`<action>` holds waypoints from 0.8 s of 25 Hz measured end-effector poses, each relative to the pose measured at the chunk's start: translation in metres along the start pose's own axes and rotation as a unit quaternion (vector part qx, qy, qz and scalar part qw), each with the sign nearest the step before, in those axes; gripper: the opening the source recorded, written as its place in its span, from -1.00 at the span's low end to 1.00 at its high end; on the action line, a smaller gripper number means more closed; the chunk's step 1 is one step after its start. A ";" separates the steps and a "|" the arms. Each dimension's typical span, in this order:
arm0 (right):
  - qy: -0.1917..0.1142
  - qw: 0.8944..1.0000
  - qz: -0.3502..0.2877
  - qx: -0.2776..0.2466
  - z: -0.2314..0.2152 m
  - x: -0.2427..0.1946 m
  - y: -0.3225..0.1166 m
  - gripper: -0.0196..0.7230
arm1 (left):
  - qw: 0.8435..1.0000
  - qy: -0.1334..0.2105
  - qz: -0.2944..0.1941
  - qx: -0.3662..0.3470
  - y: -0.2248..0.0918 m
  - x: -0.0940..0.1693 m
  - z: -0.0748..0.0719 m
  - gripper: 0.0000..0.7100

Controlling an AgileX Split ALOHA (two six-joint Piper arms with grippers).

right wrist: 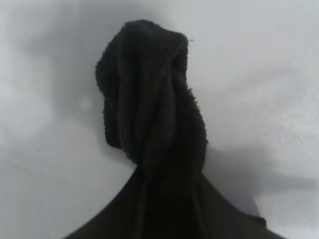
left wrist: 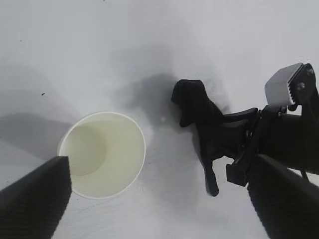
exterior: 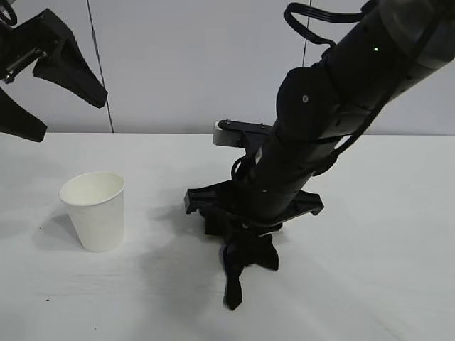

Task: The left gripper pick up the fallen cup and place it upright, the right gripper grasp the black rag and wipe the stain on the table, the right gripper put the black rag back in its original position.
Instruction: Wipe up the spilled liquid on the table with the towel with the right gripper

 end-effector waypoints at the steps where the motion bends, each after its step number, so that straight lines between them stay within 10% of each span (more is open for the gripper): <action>1: -0.004 1.000 -0.004 -0.011 -0.009 0.000 0.006 -0.66 | 1.000 0.000 0.000 0.000 0.000 0.000 0.000 0.95; 10: -0.055 0.995 -0.014 -0.081 -0.088 0.011 0.038 -0.59 | 1.000 -0.005 0.005 0.000 -0.001 0.000 -0.001 0.95; 15: -0.074 0.993 0.020 -0.084 -0.099 0.029 0.033 0.64 | 1.000 -0.006 0.006 0.000 -0.002 0.000 -0.002 0.95; 20: -0.060 0.994 -0.001 -0.089 -0.086 0.078 0.045 0.90 | 1.000 -0.006 0.006 0.000 -0.002 0.000 -0.002 0.95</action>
Point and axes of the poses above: a point on each arm's last joint axis where the gripper is mounted, x pointing back along that axis away from the gripper, z along the wrist's bending axis when the last joint is at zero, y = z × x, the point moved 5 cm from there along -x, pointing out along that axis toward the gripper, and after that the axes turned 12 degrees about -x, right-handed, at the moved point
